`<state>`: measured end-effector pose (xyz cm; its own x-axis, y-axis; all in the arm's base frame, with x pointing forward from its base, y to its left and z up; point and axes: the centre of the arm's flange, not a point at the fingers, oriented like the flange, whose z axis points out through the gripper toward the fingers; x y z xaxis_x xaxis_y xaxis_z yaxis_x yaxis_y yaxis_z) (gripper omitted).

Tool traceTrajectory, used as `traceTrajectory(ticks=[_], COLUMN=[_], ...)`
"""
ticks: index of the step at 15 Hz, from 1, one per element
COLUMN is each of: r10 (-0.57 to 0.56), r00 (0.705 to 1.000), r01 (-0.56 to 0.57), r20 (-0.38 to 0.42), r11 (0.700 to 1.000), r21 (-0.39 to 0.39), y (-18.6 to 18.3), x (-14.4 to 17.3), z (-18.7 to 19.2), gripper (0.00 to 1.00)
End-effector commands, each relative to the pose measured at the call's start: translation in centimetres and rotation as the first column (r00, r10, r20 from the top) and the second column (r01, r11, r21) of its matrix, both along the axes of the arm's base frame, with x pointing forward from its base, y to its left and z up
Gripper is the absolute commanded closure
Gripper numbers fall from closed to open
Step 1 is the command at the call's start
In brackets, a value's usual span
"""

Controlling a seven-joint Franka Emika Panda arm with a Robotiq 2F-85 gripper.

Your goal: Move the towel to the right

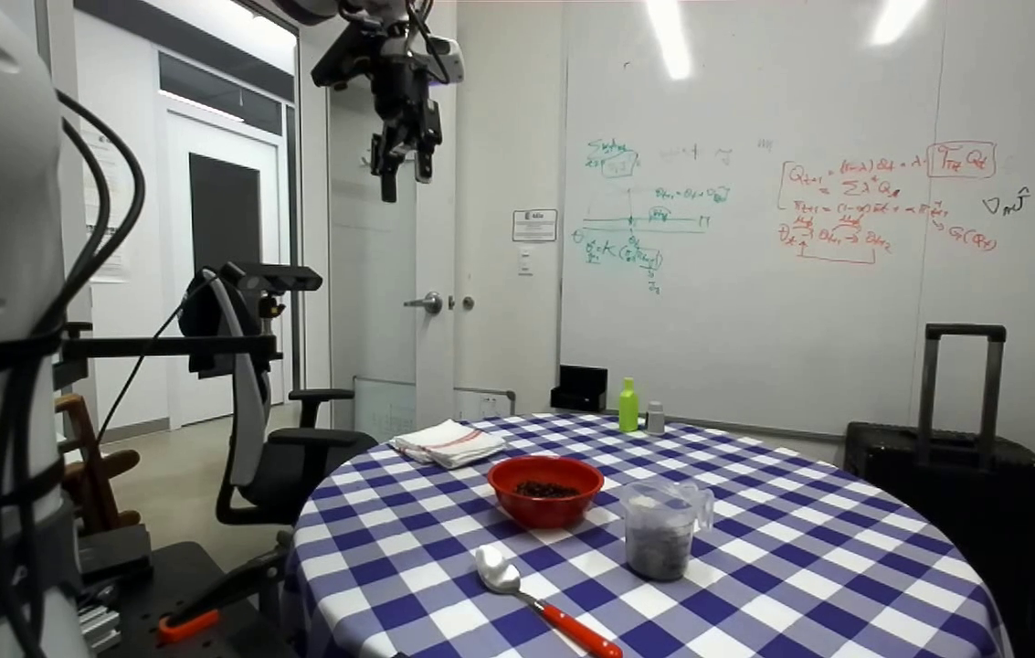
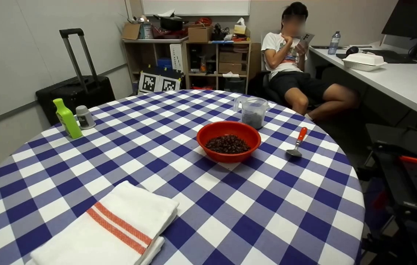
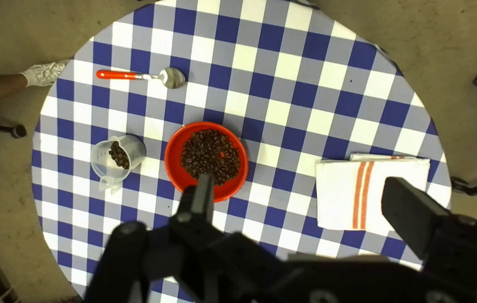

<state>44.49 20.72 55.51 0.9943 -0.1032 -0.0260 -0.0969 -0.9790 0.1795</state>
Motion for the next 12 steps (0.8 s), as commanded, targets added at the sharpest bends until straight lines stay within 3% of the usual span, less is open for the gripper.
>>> traceTrajectory(ticks=[1,6,12], r10=[-0.022,-0.006,0.035], r00=[1.0,0.999,0.997], r01=[0.022,0.007,-0.034], r20=[-0.012,-0.032,-0.074], r11=[1.0,1.0,0.999], r21=[-0.015,0.023,0.009], y=[1.3,2.6,3.5], x=[4.5,8.3,12.8], z=[0.3,-2.5,-7.5], gripper=[0.0,0.0,0.0])
